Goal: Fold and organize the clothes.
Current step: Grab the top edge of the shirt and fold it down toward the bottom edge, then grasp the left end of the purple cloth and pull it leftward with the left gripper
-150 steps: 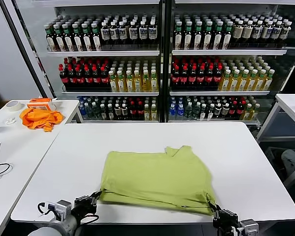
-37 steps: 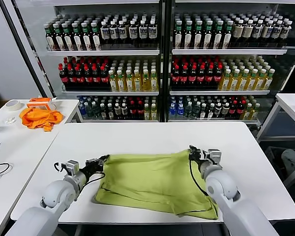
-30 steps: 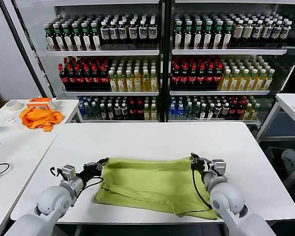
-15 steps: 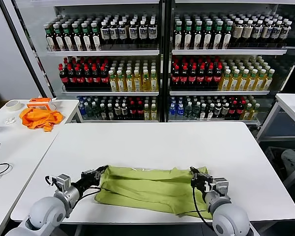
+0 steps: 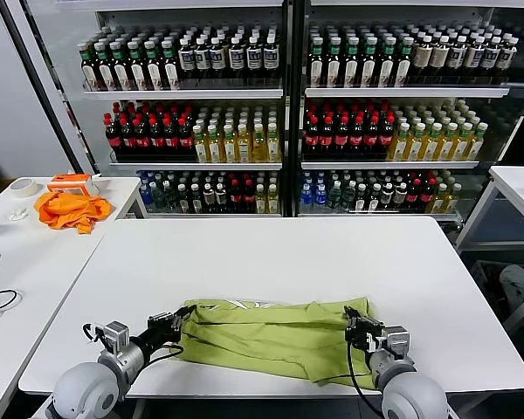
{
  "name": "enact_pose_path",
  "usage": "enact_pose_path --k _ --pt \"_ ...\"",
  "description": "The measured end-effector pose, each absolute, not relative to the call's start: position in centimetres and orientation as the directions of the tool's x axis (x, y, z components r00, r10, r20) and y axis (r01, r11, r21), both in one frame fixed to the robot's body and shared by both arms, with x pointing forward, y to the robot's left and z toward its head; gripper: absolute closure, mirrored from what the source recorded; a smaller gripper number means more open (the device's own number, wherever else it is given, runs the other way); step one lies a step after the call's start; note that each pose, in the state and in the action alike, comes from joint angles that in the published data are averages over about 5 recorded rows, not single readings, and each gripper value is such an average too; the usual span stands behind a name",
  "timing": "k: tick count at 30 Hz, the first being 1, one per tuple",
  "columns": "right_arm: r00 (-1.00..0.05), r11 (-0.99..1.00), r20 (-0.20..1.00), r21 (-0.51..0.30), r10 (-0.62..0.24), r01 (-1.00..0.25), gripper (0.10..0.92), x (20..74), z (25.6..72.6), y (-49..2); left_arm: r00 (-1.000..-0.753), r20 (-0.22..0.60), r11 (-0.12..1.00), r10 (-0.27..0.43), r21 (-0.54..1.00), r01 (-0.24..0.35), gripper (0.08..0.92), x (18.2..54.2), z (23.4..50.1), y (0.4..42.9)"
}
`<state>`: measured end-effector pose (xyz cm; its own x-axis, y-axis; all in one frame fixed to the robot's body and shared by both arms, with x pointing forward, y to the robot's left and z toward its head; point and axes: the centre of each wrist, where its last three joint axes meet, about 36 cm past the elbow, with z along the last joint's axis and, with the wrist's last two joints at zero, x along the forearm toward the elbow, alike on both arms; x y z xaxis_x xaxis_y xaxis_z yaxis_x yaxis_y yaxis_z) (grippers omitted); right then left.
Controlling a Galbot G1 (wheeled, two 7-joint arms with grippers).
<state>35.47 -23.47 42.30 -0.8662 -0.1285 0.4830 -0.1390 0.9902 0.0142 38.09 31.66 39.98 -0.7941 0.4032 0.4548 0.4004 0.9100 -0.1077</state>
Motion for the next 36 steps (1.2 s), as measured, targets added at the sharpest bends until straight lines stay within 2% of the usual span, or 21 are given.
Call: enact_pose_path --k 2,16,23,27,36 --pt "-0.868 0.99 0.481 0.01 -0.128 -0.14 0.843 35.3 42.3 -23.6 -0.797 0.458 0.914 0.394 -0.104 0.392 0.858 38.0 40.2 31.6" --pt "-0.895 0.989 0.426 -0.001 -0.132 -0.147 0.436 33.4 43.3 -23.4 -0.843 0.435 0.948 0.317 -0.122 0.294 0.454 36.3 41.3 29.8" --pt "-0.897 0.989 0.42 0.003 -0.138 -0.15 0.245 32.6 43.1 -22.9 -0.847 0.47 0.969 0.249 -0.123 0.216 0.256 35.1 40.3 27.8" --pt "-0.899 0.989 0.416 0.002 -0.135 -0.148 0.204 32.5 43.0 -22.9 -0.844 0.492 0.977 0.212 -0.117 0.178 0.186 35.1 39.5 26.7" --pt "-0.902 0.99 0.412 0.006 -0.13 -0.141 0.2 32.3 42.9 -22.8 -0.844 0.515 0.989 0.15 -0.092 0.12 0.187 35.3 38.5 24.7"
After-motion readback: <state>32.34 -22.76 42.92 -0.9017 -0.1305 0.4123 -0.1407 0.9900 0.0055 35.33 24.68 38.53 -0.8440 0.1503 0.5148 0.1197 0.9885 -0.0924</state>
